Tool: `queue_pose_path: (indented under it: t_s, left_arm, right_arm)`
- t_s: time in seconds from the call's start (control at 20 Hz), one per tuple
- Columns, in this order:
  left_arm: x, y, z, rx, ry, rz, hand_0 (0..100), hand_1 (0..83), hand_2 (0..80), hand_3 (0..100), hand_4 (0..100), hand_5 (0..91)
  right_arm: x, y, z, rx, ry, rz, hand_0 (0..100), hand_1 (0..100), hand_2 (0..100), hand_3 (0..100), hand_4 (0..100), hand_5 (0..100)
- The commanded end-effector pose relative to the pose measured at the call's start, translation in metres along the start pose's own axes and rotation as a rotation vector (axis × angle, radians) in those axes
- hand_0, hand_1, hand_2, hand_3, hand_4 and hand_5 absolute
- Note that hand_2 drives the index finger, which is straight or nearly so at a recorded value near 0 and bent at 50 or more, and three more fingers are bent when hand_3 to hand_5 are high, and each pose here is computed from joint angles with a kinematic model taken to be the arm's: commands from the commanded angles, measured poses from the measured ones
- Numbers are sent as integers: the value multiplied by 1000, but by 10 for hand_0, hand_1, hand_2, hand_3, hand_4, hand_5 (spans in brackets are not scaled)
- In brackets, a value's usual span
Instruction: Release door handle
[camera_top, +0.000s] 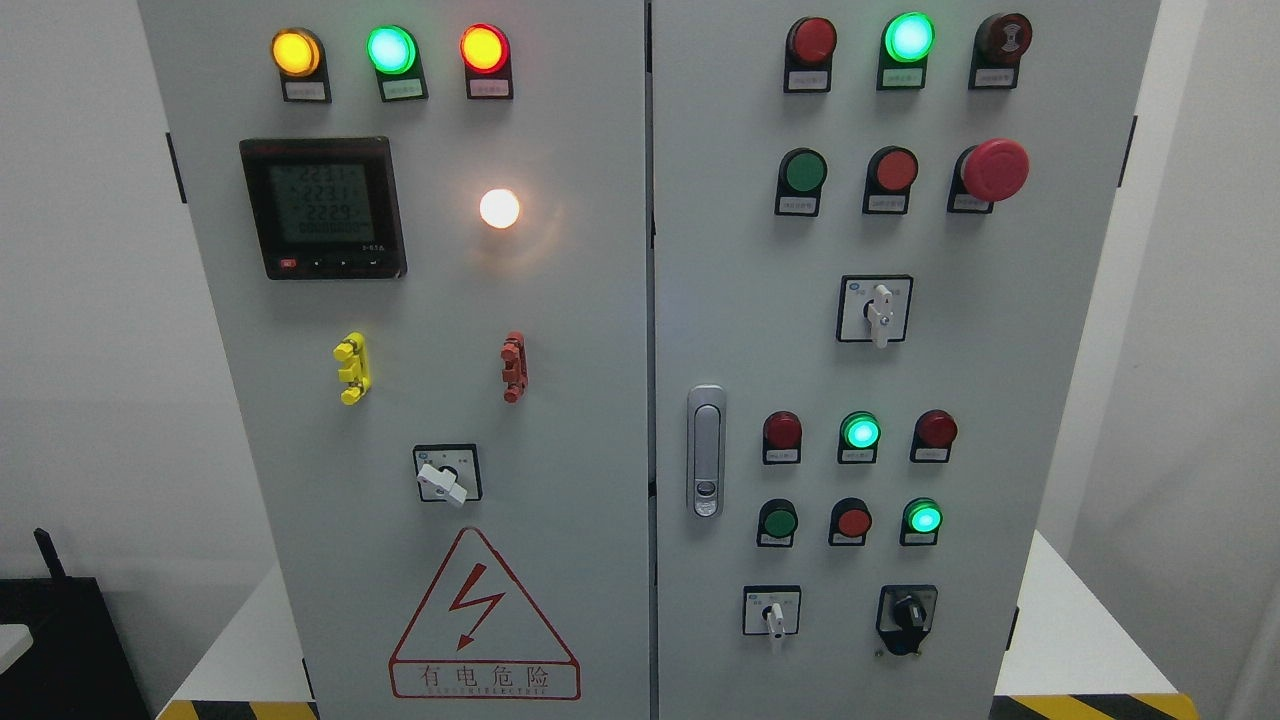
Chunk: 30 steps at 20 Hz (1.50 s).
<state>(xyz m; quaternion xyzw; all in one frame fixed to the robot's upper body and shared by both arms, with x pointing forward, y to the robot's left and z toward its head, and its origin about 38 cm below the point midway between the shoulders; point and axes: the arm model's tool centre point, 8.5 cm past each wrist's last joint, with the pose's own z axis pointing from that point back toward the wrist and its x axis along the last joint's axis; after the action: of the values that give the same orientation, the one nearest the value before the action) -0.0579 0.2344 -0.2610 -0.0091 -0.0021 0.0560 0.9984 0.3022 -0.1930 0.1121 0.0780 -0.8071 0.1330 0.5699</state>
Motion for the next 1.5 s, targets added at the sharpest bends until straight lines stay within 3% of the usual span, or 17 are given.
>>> queue_pose_path:
  t_s: [0.0, 0.1, 0.2, 0.3, 0.4, 0.5, 0.6, 0.8, 1.0, 1.45]
  left_arm:
    - [-7, 0, 1, 0, 21, -13, 120, 389, 0, 0, 0, 0]
    - [-7, 1, 1, 1, 20, -13, 120, 389, 0, 0, 0, 0]
    - [-7, 0, 1, 0, 21, -13, 120, 389, 0, 0, 0, 0]
    - [-7, 0, 1, 0, 21, -13, 120, 389, 0, 0, 0, 0]
    - [-7, 1, 1, 1, 20, -13, 120, 389, 0, 0, 0, 0]
    - [-7, 0, 1, 0, 21, -13, 120, 389, 0, 0, 0, 0]
    - [-7, 0, 1, 0, 21, -13, 120, 389, 0, 0, 0, 0]
    - [-7, 0, 1, 0, 21, -13, 120, 389, 0, 0, 0, 0]
    - [-7, 0, 1, 0, 21, -13, 120, 389, 0, 0, 0, 0]
    - [-6, 0, 1, 0, 19, -13, 120, 389, 0, 0, 0, 0]
  right_arm:
    - [2, 2, -1, 0, -8, -1, 551, 0, 0, 128, 84, 6]
    - [6, 3, -2, 4, -20, 8, 552, 0, 0, 152, 108, 48]
    - [11, 2, -4, 10, -42, 94, 551, 6, 0, 243, 223, 135]
    - [22, 5, -11, -2, -107, 207, 552, 34, 0, 520, 502, 397]
    - [35, 10, -20, -31, -205, 335, 526, 127, 0, 719, 712, 724]
    - [49, 19, -29, -102, -290, 472, 480, 236, 0, 840, 806, 837]
    - [64, 30, -43, -185, -372, 610, 459, 285, 0, 932, 884, 929]
    - [86, 48, -75, -306, -414, 900, 394, 364, 0, 1000, 1000, 990]
    - [100, 67, -105, -357, -349, 1036, 386, 365, 0, 1000, 1000, 1000]
    - [90, 84, -123, -241, -295, 1163, 403, 339, 0, 1000, 1000, 1000]
